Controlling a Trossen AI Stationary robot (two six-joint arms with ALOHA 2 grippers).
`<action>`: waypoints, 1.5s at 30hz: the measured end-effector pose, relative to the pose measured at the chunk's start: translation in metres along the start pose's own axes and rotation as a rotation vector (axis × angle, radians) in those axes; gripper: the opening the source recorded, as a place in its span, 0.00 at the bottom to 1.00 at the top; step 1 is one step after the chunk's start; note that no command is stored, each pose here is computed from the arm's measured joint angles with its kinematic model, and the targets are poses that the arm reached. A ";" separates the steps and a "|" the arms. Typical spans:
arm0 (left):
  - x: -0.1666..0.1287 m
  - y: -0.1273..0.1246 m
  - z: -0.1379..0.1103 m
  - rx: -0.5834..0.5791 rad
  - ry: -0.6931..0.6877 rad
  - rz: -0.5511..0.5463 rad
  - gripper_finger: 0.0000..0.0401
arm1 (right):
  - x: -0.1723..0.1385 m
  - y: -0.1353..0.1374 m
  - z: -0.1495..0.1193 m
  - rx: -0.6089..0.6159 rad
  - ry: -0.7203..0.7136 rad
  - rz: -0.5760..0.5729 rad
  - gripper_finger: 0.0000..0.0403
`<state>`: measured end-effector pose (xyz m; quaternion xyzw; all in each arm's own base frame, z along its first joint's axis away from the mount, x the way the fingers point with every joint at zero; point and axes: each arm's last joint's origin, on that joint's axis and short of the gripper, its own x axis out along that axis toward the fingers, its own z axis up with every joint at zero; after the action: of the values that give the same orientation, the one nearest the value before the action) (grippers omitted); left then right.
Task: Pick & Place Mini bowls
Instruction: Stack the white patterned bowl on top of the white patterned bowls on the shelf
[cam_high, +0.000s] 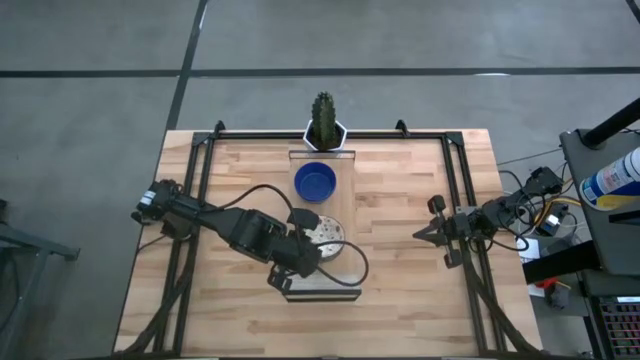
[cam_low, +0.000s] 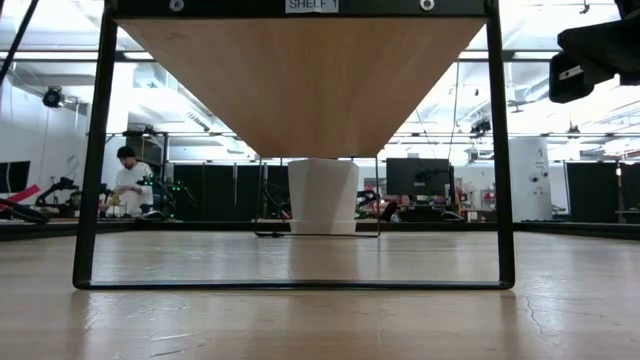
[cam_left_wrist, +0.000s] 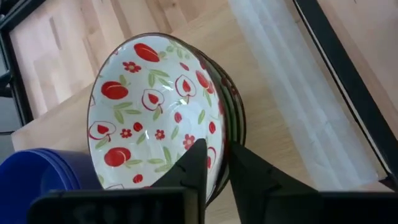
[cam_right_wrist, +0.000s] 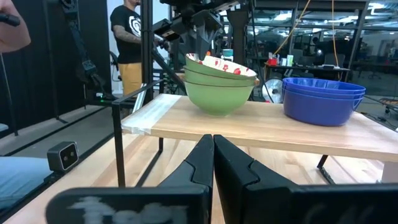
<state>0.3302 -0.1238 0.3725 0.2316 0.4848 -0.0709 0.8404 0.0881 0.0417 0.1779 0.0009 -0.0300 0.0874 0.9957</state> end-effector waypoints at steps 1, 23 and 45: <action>0.000 0.000 0.000 -0.003 -0.001 0.001 0.16 | 0.000 0.000 0.000 0.000 0.000 0.000 0.02; -0.024 0.010 0.010 -0.140 -0.098 0.095 0.20 | 0.000 0.000 0.000 0.000 0.000 0.000 0.02; 0.002 0.000 0.008 -0.166 -0.082 0.073 0.20 | 0.000 0.000 0.000 0.000 0.000 0.000 0.02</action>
<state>0.3374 -0.1266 0.3738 0.1755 0.4456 -0.0093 0.8778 0.0881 0.0417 0.1779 0.0009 -0.0300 0.0875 0.9957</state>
